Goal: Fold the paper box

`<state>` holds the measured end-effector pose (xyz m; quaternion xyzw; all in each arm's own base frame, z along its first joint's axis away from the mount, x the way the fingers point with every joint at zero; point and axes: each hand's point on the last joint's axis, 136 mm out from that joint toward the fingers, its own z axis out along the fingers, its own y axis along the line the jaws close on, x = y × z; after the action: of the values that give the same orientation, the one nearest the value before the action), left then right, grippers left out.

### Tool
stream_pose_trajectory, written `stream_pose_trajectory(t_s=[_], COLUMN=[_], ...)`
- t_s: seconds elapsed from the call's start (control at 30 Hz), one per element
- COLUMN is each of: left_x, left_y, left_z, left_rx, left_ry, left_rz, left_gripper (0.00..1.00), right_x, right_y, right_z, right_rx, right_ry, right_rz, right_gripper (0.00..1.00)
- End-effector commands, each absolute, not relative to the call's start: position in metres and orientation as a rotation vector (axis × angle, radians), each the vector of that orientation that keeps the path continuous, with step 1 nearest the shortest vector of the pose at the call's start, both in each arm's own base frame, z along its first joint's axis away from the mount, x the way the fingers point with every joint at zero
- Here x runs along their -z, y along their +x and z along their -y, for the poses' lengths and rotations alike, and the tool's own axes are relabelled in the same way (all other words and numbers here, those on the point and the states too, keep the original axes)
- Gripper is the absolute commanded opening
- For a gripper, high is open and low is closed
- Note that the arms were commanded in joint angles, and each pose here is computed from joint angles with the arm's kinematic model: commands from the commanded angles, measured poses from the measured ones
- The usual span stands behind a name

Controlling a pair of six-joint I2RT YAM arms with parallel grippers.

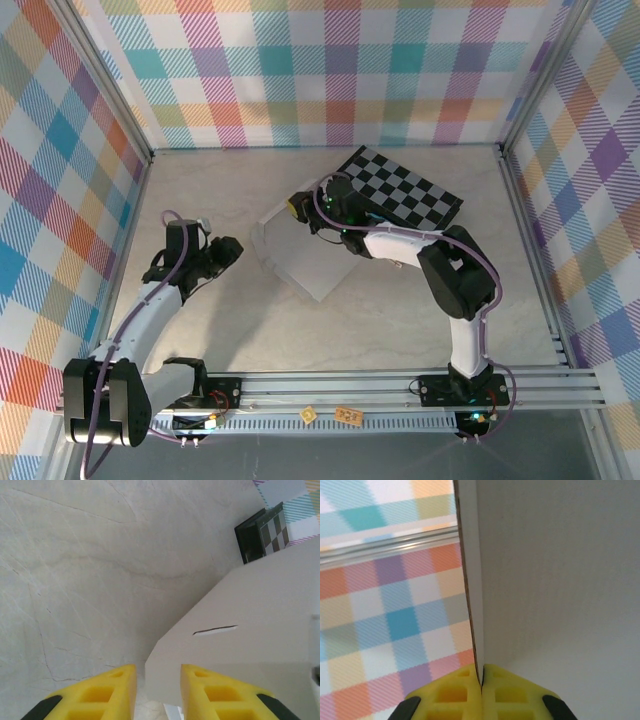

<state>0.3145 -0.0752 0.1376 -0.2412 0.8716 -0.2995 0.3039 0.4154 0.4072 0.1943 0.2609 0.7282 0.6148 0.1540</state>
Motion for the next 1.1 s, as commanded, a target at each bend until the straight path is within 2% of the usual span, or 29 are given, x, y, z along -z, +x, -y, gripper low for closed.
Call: stream_pose_trajectory(t_s=[0.0, 0.47, 0.87, 1.07], left_x=[-0.144, -0.121, -0.102, -0.100], left_y=[0.321, 0.313, 0.296, 0.291], left_z=[0.071, 0.070, 0.116, 0.129], left_rx=[0.768, 0.717, 0.797, 0.773], left_ry=[-0.576, -0.536, -0.252, -0.114], left_rz=[-2.268, -2.336, -2.416, -2.377], left_gripper=[0.29, 0.29, 0.29, 0.29], right_x=[-0.216, -0.162, -0.113, -0.111], right_y=[0.410, 0.398, 0.381, 0.384], right_z=[-0.410, -0.403, -0.380, -0.382], right_rx=[-1.922, -1.975, -1.909, -1.891], right_ry=[0.552, 0.440, 0.457, 0.475], right_rz=[-1.948, -2.038, -2.171, -2.210], right_gripper=[0.00, 0.00, 0.00, 0.00])
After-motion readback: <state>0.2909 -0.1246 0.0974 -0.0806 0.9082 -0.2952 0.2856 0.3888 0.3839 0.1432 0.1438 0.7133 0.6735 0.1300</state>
